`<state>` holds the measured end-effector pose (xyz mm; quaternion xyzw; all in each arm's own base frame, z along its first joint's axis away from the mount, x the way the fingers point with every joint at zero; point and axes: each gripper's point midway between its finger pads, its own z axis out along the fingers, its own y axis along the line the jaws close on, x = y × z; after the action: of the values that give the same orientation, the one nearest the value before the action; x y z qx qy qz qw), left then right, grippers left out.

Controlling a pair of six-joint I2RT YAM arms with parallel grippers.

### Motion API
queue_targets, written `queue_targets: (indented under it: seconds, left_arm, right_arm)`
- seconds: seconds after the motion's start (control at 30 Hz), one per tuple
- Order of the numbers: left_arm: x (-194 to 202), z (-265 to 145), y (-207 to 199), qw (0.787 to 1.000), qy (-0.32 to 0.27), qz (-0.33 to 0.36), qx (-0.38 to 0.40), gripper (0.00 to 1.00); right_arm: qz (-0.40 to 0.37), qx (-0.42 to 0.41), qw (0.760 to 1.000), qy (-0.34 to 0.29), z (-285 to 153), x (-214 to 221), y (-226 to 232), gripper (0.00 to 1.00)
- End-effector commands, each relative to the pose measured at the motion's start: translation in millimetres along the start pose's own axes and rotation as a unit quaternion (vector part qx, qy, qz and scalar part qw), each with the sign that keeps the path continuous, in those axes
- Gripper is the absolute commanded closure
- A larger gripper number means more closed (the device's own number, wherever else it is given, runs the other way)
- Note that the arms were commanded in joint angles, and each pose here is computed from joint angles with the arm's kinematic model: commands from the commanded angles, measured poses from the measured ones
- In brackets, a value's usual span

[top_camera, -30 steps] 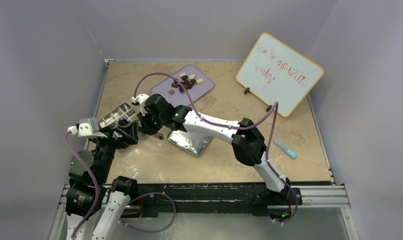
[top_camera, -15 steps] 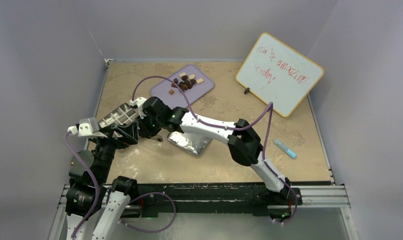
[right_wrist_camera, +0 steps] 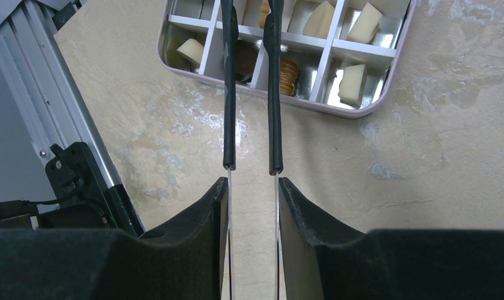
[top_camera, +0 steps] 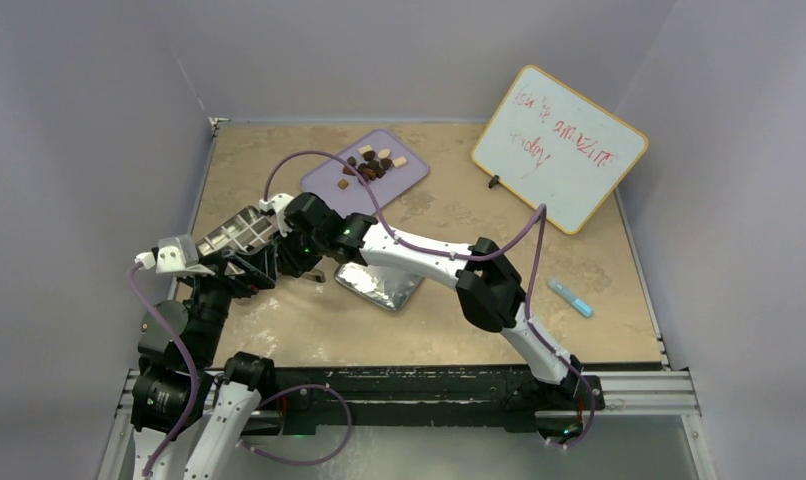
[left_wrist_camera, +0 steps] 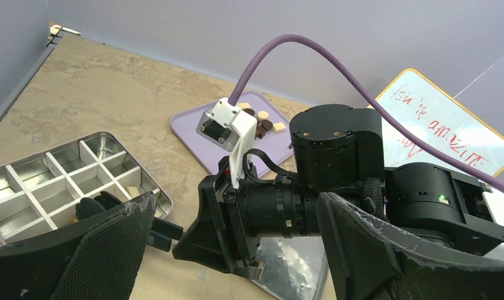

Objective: Pack the chocolate
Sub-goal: Place the fake chocolate in the packing box, then pick up the fake chocolate from the plate.

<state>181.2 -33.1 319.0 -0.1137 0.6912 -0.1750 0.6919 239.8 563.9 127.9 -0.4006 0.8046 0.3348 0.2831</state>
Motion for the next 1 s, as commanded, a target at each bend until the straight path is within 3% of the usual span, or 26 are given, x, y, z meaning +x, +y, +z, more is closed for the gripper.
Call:
queue_targets:
  seconds: [0.0,0.23,0.5,0.77,0.97]
  left_arm:
    - [-3.9,0.6,-1.8,1.000,-0.007,-0.004,0.003,0.02]
    - [-3.9,0.4,-1.9,1.000,-0.008,-0.004,0.003,0.02]
    - [-2.7,1.3,-1.8,1.000,-0.005,-0.003,0.003,0.02]
    - [2.6,5.3,-3.7,1.000,0.004,-0.001,0.009,0.02]
    - [17.2,15.6,-7.9,0.999,0.037,0.002,0.020,0.02]
  right_arm:
    - [-0.011,-0.018,0.999,-0.045,-20.7,-36.4,19.0,0.66]
    - [-0.029,-0.005,0.997,-0.077,-48.5,-56.7,16.6,0.68]
    - [-0.016,0.049,0.994,-0.099,-79.0,-64.4,-25.7,0.69]
    - [0.003,0.177,0.980,-0.092,-109.0,-52.4,-114.5,0.68]
    - [0.002,0.282,0.957,-0.073,-131.2,-40.1,-175.4,0.67]
